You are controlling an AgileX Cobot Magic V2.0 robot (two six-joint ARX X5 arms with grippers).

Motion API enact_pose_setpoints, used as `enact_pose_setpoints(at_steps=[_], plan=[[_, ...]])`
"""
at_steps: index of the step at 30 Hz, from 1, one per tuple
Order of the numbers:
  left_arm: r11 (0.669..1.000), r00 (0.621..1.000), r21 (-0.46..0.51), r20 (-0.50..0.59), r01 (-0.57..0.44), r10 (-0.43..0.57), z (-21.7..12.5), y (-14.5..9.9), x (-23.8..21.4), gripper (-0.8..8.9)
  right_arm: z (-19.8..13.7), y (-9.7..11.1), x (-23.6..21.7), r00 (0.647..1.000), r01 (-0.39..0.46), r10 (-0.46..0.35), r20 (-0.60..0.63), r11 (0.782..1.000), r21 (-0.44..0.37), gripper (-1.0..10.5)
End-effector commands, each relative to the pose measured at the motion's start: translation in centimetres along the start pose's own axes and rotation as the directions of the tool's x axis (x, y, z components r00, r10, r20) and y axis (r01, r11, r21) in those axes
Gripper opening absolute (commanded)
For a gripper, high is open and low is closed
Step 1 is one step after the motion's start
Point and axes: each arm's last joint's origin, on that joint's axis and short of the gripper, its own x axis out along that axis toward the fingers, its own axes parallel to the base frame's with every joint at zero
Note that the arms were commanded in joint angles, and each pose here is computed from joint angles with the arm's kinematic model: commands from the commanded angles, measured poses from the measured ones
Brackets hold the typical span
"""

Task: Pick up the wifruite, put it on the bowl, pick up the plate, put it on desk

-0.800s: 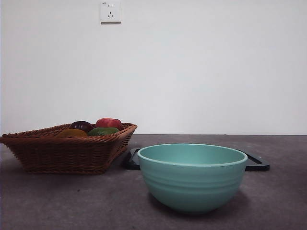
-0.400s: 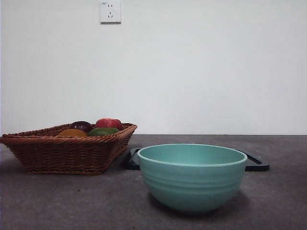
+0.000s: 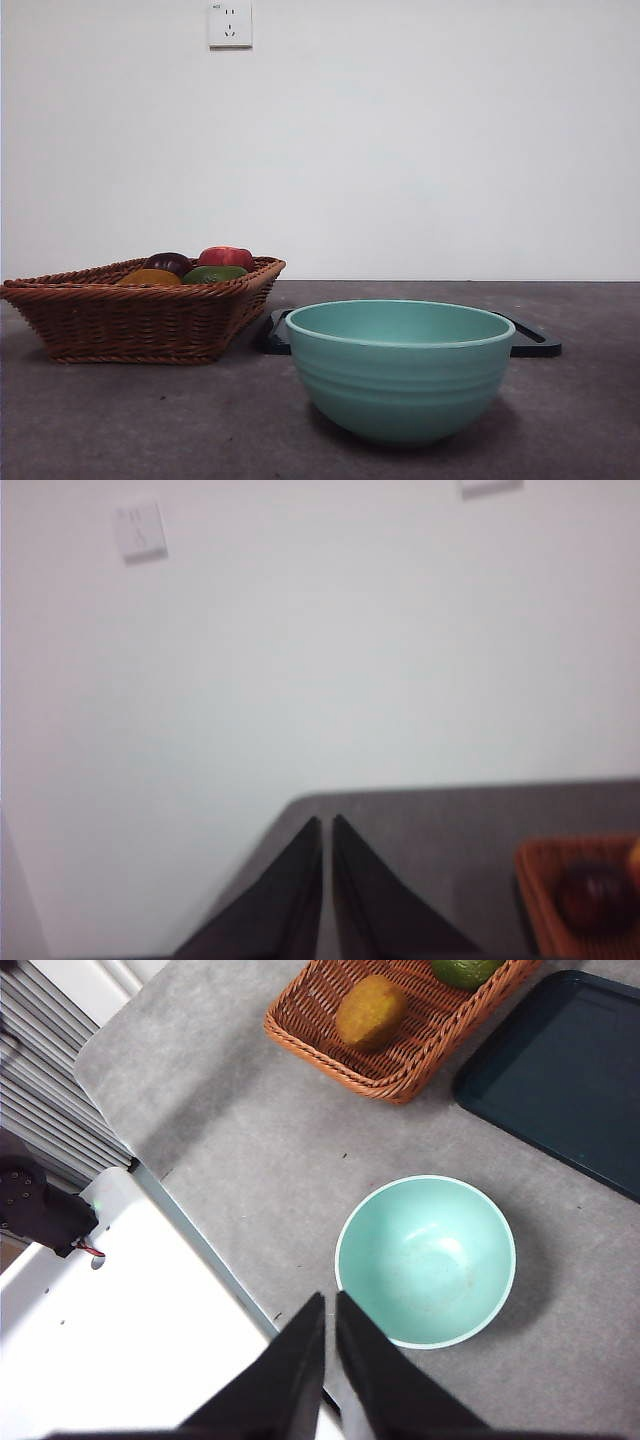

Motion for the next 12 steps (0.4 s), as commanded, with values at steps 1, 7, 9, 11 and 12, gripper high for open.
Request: enact_pose_setpoints(at_steps=[1, 7, 9, 11, 12], plan=[[0.999, 1.000, -0.042, -0.029, 0.000, -0.001, -1.9, -0.3, -0.1, 0.15, 0.3, 0.2, -0.1, 1.000, -0.007, 0.008, 0.013, 1.000, -0.022, 0.1], [0.998, 0.990, -0.068, -0.137, 0.008, -0.017, -4.9, -0.7, -0.2, 0.15, 0.3, 0.2, -0.1, 1.000, -0.007, 0.008, 0.013, 1.000, -0.022, 0.1], [0.997, 0.986, -0.075, -0.166, 0.009, -0.021, -5.5, -0.8, -0.2, 0.15, 0.4, 0.2, -0.1, 1.000, -0.008, 0.008, 0.014, 1.000, -0.022, 0.1], [0.997, 0.979, -0.073, -0.201, 0.012, -0.026, -6.0, -0.9, -0.2, 0.15, 0.3, 0.2, -0.1, 1.000, -0.007, 0.008, 0.013, 1.000, -0.022, 0.1], [0.997, 0.976, -0.071, -0.215, 0.013, -0.028, -6.2, -0.9, -0.3, 0.15, 0.4, 0.2, -0.1, 1.000, -0.008, 0.008, 0.014, 1.000, -0.022, 0.1]])
